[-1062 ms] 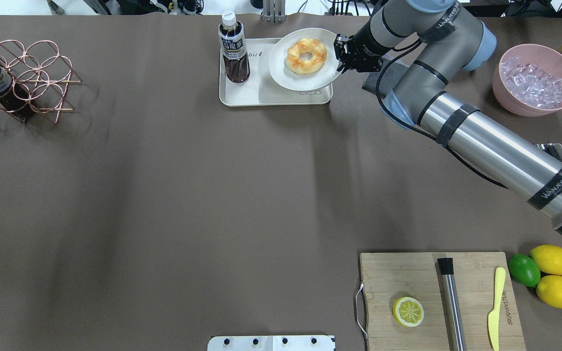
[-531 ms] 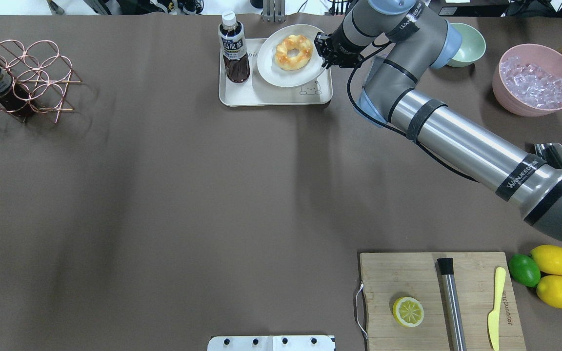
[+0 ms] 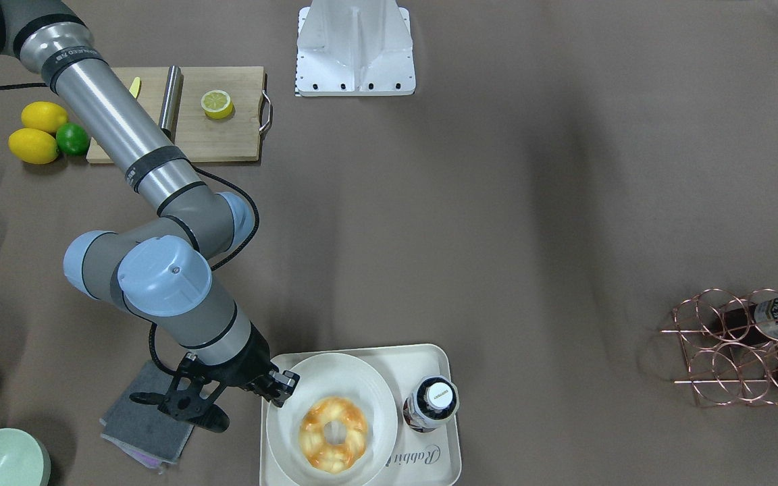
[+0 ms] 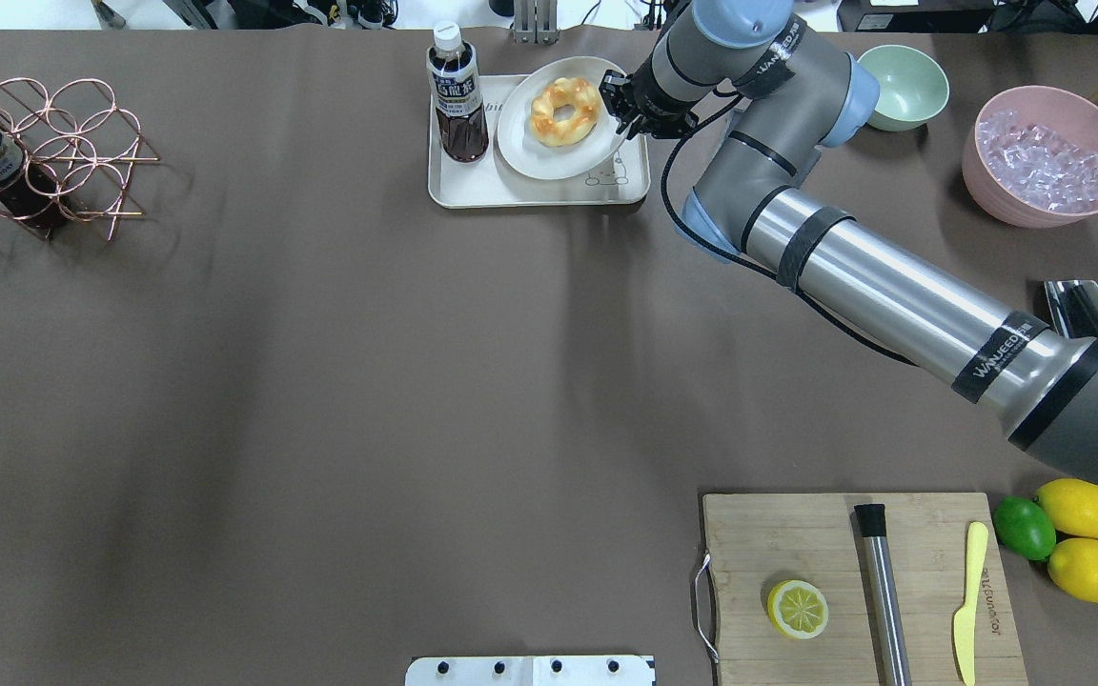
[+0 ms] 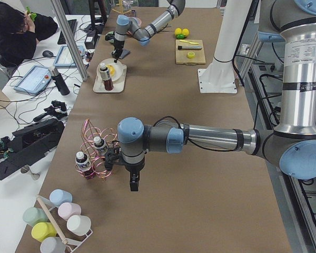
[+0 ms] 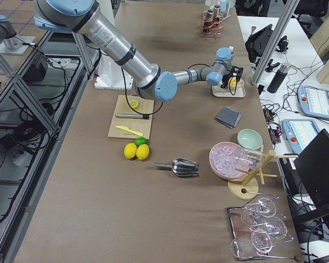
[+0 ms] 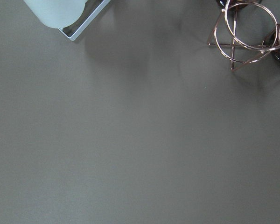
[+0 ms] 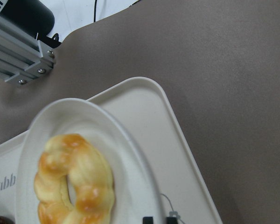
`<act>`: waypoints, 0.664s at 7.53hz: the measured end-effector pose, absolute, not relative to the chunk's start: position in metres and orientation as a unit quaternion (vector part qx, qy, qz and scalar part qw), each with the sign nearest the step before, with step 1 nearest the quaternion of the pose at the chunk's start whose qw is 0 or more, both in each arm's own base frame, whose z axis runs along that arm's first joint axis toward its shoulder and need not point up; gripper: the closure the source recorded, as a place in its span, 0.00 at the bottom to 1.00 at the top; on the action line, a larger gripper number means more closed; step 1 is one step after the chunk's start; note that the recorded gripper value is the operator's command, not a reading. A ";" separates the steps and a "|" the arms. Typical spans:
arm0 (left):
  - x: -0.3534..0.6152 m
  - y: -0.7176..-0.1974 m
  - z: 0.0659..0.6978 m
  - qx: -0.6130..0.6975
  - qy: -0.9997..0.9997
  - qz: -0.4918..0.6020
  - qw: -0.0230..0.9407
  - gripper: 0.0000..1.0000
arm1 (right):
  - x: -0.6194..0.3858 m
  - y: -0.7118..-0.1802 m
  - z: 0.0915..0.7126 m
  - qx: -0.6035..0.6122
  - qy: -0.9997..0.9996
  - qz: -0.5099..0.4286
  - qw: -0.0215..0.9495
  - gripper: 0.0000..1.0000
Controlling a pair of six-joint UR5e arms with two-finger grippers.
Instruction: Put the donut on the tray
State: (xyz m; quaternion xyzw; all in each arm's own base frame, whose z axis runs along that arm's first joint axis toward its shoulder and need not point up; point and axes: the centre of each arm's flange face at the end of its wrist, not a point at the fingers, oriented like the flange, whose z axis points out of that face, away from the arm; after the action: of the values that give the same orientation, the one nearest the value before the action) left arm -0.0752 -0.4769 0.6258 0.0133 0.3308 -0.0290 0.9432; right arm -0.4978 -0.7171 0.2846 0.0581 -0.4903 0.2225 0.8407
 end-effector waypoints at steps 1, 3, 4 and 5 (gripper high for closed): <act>-0.075 -0.477 0.625 0.014 0.331 -0.029 0.943 0.02 | -0.503 -0.715 0.283 0.067 -0.487 0.225 0.841 0.00; -0.075 -0.479 0.625 0.014 0.331 -0.029 0.943 0.02 | -0.505 -0.714 0.282 0.072 -0.486 0.227 0.841 0.00; -0.075 -0.480 0.625 0.014 0.331 -0.029 0.943 0.02 | -0.503 -0.716 0.280 0.070 -0.488 0.226 0.840 0.00; -0.075 -0.480 0.625 0.014 0.331 -0.029 0.943 0.02 | -0.493 -0.720 0.279 0.064 -0.492 0.225 0.839 0.00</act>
State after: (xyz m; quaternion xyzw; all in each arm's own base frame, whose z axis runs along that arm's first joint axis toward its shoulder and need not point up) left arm -0.0752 -0.4804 0.6248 0.0138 0.3306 -0.0291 0.9432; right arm -0.4934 -0.7201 0.2785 0.0642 -0.4921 0.2250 0.8385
